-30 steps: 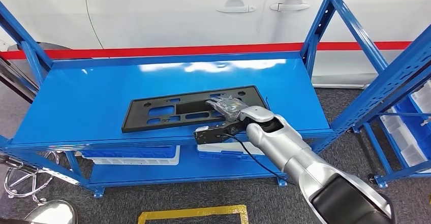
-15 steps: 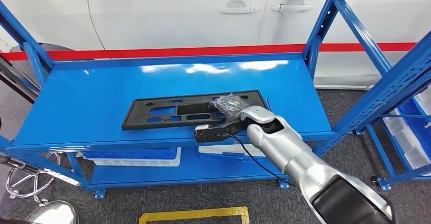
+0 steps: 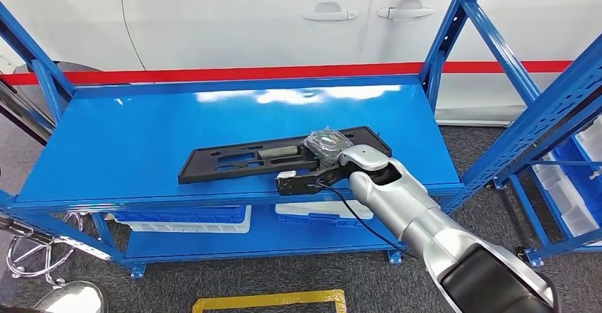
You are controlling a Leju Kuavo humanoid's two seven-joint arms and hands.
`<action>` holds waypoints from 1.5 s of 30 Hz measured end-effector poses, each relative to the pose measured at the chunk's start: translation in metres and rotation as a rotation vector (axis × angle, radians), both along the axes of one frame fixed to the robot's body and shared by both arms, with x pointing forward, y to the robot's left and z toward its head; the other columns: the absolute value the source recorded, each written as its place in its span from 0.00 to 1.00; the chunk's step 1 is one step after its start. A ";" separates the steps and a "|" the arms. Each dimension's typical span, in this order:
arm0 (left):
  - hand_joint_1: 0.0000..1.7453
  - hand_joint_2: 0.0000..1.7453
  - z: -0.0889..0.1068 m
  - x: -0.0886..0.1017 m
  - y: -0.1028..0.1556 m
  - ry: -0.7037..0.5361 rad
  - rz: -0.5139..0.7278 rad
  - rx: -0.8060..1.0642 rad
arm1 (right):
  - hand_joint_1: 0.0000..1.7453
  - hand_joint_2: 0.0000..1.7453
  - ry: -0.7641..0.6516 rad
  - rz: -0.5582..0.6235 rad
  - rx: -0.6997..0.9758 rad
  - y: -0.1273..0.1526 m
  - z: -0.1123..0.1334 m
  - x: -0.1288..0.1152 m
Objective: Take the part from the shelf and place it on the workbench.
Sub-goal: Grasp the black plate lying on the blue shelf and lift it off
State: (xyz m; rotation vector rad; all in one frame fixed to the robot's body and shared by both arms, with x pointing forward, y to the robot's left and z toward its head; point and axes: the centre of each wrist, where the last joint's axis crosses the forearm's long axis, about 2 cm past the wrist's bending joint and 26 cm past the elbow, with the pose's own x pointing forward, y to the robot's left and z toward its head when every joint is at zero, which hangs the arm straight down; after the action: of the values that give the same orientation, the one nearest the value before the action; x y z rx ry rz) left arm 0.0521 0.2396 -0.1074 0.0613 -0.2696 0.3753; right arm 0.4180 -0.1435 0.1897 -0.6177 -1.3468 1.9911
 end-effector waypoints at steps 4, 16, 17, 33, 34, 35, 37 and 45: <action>0.00 1.00 0.000 0.000 -0.001 -0.027 0.014 -0.003 | 1.00 1.00 -0.097 0.019 -0.020 0.008 0.008 -0.005; 0.00 1.00 0.000 -0.001 -0.004 -0.028 0.017 -0.003 | 1.00 1.00 -0.334 0.137 0.030 0.032 0.069 -0.021; 0.00 1.00 0.000 -0.001 -0.004 -0.027 0.016 -0.002 | 1.00 1.00 -0.349 0.142 0.034 0.032 0.074 -0.022; 0.00 1.00 0.000 -0.002 -0.006 -0.018 0.015 -0.009 | 1.00 1.00 -0.452 0.178 0.115 0.031 0.142 -0.022; 0.00 1.00 0.000 -0.002 -0.006 -0.017 0.014 -0.010 | 1.00 1.00 -0.456 0.180 0.125 0.030 0.148 -0.021; 0.00 1.00 0.000 -0.002 -0.006 -0.015 0.014 -0.011 | 1.00 1.00 -0.462 0.182 0.132 0.030 0.154 -0.021; 0.00 1.00 0.000 -0.002 -0.006 -0.014 0.015 -0.013 | 1.00 1.00 -0.472 0.184 0.143 0.029 0.164 -0.020; 0.00 1.00 0.000 -0.002 -0.007 -0.014 0.024 -0.023 | 1.00 1.00 -0.502 0.197 0.194 0.025 0.207 -0.020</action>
State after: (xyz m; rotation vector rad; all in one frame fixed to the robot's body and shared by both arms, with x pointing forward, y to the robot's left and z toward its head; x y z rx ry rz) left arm 0.0498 0.2330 -0.1070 0.0395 -0.2781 0.4031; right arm 0.3981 -0.1181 0.3971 -0.9663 -1.9383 1.8925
